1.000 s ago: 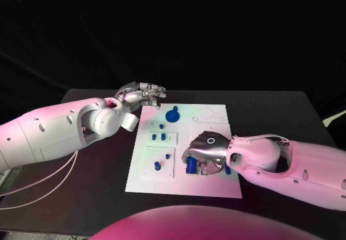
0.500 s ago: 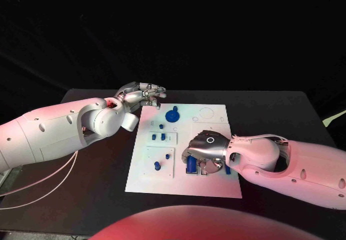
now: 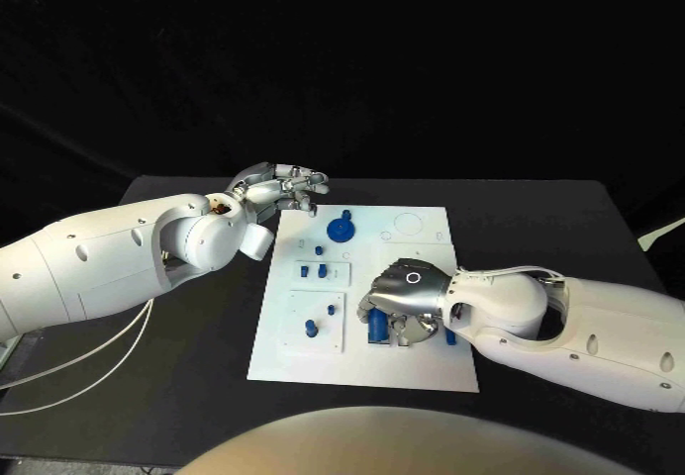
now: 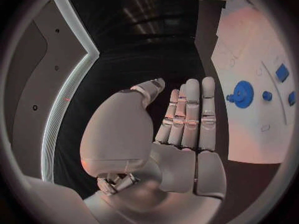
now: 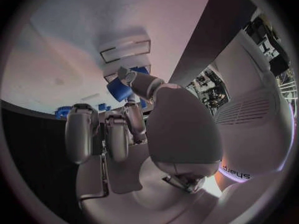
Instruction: Assemble the parts on the task board
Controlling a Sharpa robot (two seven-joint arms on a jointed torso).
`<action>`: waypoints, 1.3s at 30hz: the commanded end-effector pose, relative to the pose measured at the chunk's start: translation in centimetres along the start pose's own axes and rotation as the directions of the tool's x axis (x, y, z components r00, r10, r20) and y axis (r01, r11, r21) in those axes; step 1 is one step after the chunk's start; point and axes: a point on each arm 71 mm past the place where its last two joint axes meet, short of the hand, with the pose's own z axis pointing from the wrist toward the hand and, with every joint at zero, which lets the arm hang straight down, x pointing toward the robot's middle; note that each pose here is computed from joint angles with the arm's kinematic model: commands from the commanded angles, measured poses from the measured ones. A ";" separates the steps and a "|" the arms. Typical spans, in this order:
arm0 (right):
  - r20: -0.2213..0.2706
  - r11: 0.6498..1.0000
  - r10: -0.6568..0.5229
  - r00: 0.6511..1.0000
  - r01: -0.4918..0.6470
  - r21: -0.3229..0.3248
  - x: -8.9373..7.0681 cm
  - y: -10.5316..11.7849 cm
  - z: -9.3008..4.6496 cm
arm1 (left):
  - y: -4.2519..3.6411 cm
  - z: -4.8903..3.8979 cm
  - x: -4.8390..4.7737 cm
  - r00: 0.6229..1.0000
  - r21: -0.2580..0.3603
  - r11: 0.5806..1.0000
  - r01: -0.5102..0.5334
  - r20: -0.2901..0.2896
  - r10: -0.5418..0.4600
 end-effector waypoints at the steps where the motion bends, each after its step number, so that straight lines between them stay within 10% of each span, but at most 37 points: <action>1: -0.037 1.000 -0.020 0.999 0.021 0.012 0.6 0.0 0.1 | -0.07 0.03 0.22 1.000 0.004 1.000 0.003 -0.018 -0.003; 39: 0.096 1.000 -0.012 0.995 0.014 -0.014 -0.1 0.4 -0.7 | -0.04 -0.04 0.08 1.000 -0.002 1.000 0.003 -0.018 -0.003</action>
